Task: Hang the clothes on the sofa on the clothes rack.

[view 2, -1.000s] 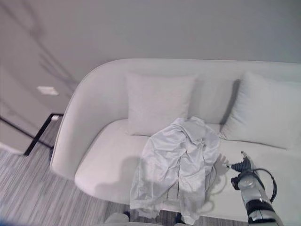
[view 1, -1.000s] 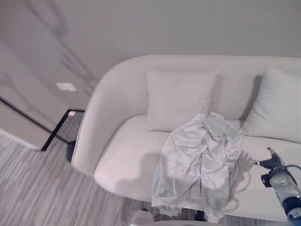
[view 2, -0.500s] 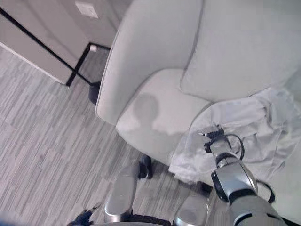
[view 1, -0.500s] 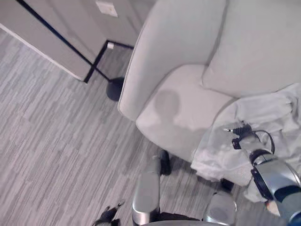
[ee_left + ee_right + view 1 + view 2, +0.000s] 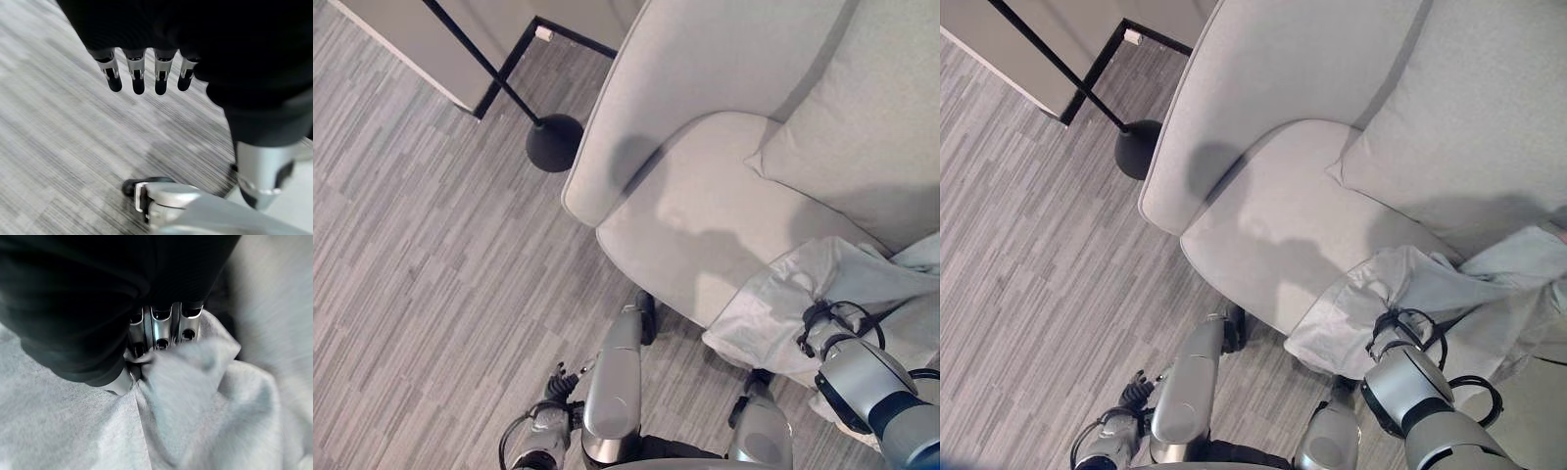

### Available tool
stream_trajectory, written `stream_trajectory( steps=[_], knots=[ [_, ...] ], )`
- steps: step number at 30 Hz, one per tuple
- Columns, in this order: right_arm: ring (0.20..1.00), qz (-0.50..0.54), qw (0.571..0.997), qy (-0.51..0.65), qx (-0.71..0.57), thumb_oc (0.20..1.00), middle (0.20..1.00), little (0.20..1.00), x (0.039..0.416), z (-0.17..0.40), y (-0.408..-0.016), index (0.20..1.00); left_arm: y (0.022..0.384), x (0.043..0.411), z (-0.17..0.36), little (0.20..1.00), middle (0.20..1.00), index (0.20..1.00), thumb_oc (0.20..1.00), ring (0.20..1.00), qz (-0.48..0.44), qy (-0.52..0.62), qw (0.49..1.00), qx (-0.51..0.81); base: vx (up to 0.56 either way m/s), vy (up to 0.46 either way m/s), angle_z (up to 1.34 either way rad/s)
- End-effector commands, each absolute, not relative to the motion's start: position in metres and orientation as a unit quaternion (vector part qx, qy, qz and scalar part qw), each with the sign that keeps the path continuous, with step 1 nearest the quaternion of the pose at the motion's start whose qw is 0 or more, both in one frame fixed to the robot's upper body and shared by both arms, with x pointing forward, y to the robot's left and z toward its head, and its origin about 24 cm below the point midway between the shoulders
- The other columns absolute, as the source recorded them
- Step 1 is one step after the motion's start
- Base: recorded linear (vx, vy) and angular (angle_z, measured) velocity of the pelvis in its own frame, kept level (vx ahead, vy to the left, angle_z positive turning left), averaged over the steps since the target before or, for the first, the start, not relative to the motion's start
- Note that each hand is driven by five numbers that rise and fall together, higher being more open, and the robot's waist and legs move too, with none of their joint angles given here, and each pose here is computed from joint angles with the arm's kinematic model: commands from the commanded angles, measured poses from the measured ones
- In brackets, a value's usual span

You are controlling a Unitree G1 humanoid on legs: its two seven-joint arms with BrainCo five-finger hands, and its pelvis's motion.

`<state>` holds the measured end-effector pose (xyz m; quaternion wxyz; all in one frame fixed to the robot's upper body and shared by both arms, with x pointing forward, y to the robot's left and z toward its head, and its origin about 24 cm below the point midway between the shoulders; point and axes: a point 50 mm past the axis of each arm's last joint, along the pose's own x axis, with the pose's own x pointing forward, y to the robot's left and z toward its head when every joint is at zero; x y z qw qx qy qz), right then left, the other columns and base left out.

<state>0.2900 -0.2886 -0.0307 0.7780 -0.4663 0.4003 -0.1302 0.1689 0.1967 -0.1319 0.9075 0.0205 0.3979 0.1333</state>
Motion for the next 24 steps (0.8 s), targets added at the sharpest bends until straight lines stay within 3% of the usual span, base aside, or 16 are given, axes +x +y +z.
stream_trajectory(
  steps=[1, 5, 6, 9, 10, 15, 24],
  knots=[
    [0.2, -0.165, 0.772, 0.388, -0.475, 0.2, 0.2, 0.2, 0.3, -0.006, -0.309, 0.2, 0.176, 0.135, -0.149, 1.0, 1.0, 1.0, 1.0, 1.0, 0.105, 0.449, 0.887, 0.033, 0.0, 0.0, 0.0],
    [0.2, -0.189, 0.798, 0.362, -0.444, 0.2, 0.2, 0.2, 0.31, 0.004, -0.308, 0.2, 0.181, 0.134, -0.151, 1.0, 1.0, 1.0, 1.0, 1.0, 0.111, 0.461, 0.88, 0.037, 0.02, 0.012, 0.05],
    [1.0, -0.193, 0.87, 0.242, -0.385, 1.0, 1.0, 1.0, 0.345, 0.031, -0.283, 1.0, 0.193, 0.127, -0.155, 1.0, 1.0, 1.0, 1.0, 1.0, 0.137, 0.481, 0.865, 0.032, 0.04, 0.009, 0.09],
    [1.0, -0.154, 0.893, 0.183, -0.382, 1.0, 1.0, 1.0, 0.355, 0.037, -0.259, 1.0, 0.198, 0.123, -0.157, 1.0, 1.0, 1.0, 1.0, 1.0, 0.146, 0.492, 0.858, 0.032, 0.05, 0.006, -0.04],
    [1.0, -0.142, 0.896, 0.095, -0.409, 1.0, 1.0, 1.0, 0.359, 0.063, -0.254, 1.0, 0.202, 0.119, -0.158, 1.0, 1.0, 1.0, 1.0, 1.0, 0.155, 0.504, 0.849, 0.03, 0.07, 0.069, -0.15],
    [1.0, -0.091, 0.838, -0.033, -0.537, 1.0, 1.0, 1.0, 0.313, 0.095, -0.274, 1.0, 0.21, 0.104, -0.163, 1.0, 1.0, 1.0, 1.0, 1.0, 0.176, 0.539, 0.823, 0.028, 0.12, 0.084, -0.03],
    [1.0, 0.05, 0.79, 0.026, -0.61, 1.0, 1.0, 1.0, 0.296, 0.043, -0.257, 1.0, 0.21, 0.097, -0.166, 1.0, 1.0, 1.0, 1.0, 1.0, 0.15, 0.561, 0.813, 0.048, 0.07, -0.006, -0.06]
  ],
)
